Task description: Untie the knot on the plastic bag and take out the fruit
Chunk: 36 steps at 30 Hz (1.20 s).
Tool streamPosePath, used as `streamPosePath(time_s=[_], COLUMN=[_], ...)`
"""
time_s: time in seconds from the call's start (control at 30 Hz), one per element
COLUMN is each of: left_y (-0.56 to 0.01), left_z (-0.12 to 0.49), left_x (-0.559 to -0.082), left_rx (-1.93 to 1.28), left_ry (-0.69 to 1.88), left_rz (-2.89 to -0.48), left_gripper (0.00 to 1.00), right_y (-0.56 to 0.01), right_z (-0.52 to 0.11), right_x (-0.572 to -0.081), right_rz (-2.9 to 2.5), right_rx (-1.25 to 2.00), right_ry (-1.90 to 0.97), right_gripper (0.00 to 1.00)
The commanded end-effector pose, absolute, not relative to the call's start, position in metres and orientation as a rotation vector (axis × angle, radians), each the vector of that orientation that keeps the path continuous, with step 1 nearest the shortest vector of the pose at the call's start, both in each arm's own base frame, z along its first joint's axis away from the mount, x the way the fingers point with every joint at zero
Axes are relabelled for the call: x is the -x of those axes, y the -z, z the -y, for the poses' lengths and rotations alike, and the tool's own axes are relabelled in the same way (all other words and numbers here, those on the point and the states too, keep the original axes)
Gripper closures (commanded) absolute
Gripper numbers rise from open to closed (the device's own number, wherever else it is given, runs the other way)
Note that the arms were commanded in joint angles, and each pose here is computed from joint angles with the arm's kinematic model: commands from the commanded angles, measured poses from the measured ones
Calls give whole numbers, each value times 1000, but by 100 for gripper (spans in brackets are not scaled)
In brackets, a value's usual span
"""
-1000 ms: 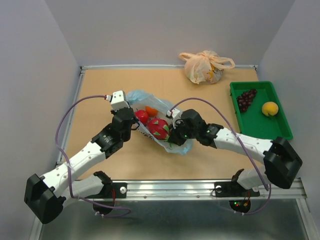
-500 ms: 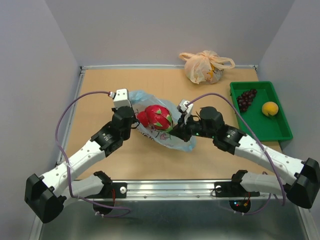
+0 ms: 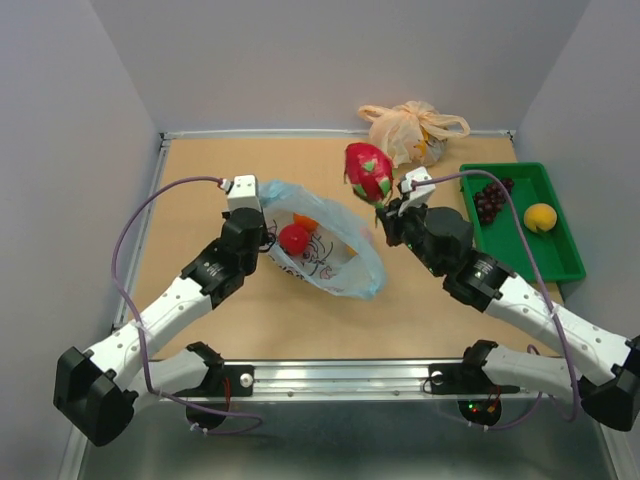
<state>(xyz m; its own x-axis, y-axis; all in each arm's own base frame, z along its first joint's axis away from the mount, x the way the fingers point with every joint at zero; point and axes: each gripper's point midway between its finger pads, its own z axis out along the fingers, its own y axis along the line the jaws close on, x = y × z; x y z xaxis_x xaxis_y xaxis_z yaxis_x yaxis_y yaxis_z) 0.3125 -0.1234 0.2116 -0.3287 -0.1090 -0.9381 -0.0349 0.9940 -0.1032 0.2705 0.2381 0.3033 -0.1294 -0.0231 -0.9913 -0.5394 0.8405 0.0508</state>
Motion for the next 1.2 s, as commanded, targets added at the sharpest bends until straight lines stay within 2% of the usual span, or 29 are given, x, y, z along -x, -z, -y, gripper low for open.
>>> streamPosePath(time_s=[0.0, 0.2, 0.3, 0.4, 0.63, 0.73, 0.77, 0.8, 0.83, 0.9, 0.97, 1.17], left_y=[-227, -234, -234, -235, -240, -240, -239, -239, -239, -239, -238, -235], left_z=[114, 118, 118, 120, 115, 114, 113, 113, 114, 114, 116, 118], left_x=[-308, -306, -306, -306, -307, -307, -308, -308, -309, -309, -309, -311], left_rx=[97, 93, 92, 87, 103, 107, 109, 108, 108, 102, 98, 84], left_ry=[74, 117, 126, 140, 161, 167, 166, 170, 174, 179, 188, 206], left_rz=[-1845, -1831, -1830, -1833, -1819, -1818, -1820, -1821, -1821, -1824, -1827, -1839], left_gripper=[80, 80, 80, 80, 80, 80, 80, 80, 81, 81, 80, 81], right_y=[-356, -326, -308, -291, -238, -208, -208, -204, -199, -200, -215, -248], right_z=[-132, -17, 64, 112, 174, 186, 186, 186, 187, 184, 180, 120], right_x=[-329, -375, -390, -411, -457, -468, -473, -475, -478, -477, -471, -450], right_rz=[-1552, -1556, -1526, -1521, -1596, -1660, -1679, -1697, -1722, -1729, -1709, -1728], right_rx=[-54, -446, -664, -764, -862, -876, -840, -824, -798, -781, -764, -611], right_ry=[-32, 112, 218, 232, 302, 300, 296, 301, 315, 308, 287, 95], right_gripper=[99, 100, 99, 100, 98, 64, 48, 40, 26, 11, 2, 0])
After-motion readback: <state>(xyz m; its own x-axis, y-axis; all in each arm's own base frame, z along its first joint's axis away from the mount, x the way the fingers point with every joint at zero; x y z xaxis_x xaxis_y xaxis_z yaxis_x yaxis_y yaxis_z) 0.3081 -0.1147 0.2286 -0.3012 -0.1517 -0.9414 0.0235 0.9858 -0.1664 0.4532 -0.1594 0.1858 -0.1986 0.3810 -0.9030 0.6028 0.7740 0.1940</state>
